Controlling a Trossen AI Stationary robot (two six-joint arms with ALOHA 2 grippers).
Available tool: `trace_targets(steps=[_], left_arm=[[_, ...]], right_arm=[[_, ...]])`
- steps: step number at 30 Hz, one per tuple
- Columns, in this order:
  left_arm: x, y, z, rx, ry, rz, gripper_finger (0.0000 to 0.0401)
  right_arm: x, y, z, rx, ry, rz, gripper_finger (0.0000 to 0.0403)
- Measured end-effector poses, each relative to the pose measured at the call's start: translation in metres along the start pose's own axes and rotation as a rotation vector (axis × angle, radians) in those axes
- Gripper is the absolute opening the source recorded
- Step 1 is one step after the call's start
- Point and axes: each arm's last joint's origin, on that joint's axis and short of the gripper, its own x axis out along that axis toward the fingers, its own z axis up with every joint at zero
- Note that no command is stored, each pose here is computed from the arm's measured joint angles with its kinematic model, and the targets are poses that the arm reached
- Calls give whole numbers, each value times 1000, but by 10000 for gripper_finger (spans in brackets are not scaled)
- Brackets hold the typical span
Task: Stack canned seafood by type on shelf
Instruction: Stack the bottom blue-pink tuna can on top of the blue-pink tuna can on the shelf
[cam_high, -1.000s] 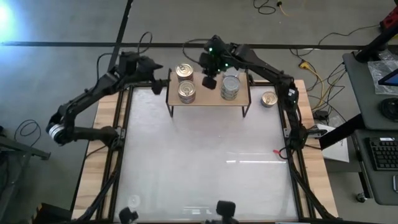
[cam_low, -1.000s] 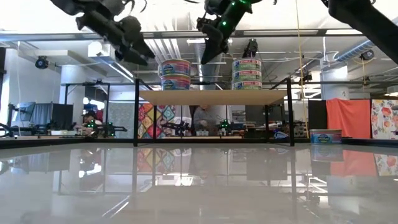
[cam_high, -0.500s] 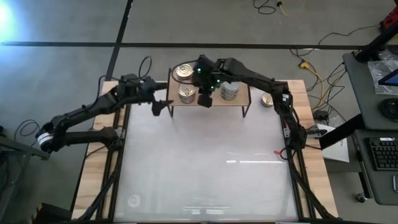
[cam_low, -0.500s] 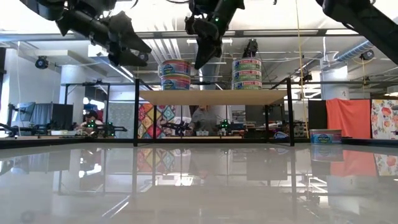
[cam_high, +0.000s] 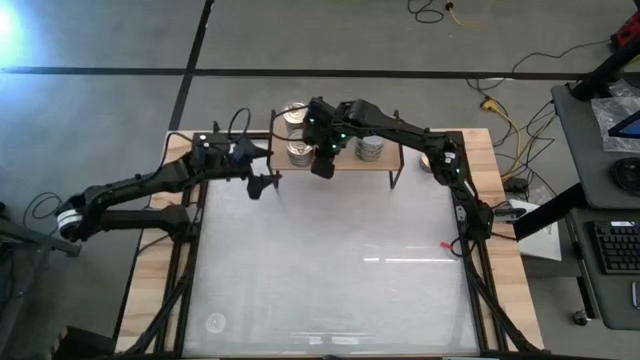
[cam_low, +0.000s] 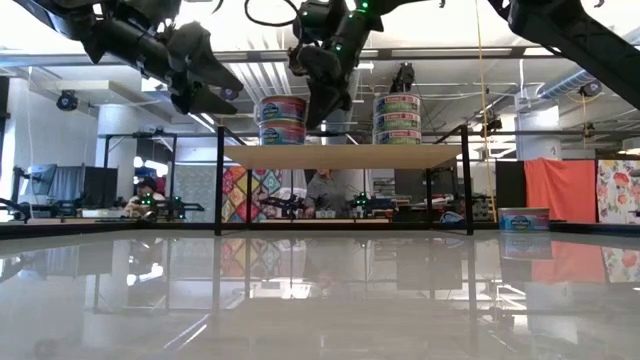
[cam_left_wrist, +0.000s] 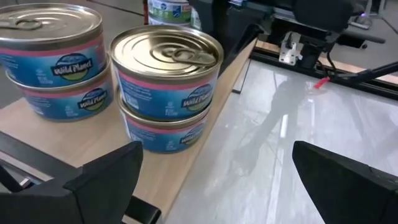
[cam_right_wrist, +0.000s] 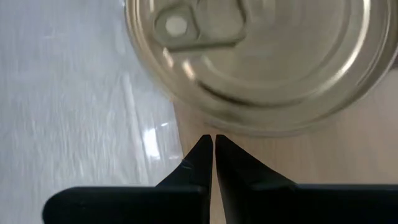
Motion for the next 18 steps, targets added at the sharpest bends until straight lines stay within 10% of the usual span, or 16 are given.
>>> trace_targets(steps=[18], left_arm=[[1, -16, 4, -6, -42, -77, 398]], right_arm=[[0, -2, 6, -7, -64, -21, 13]])
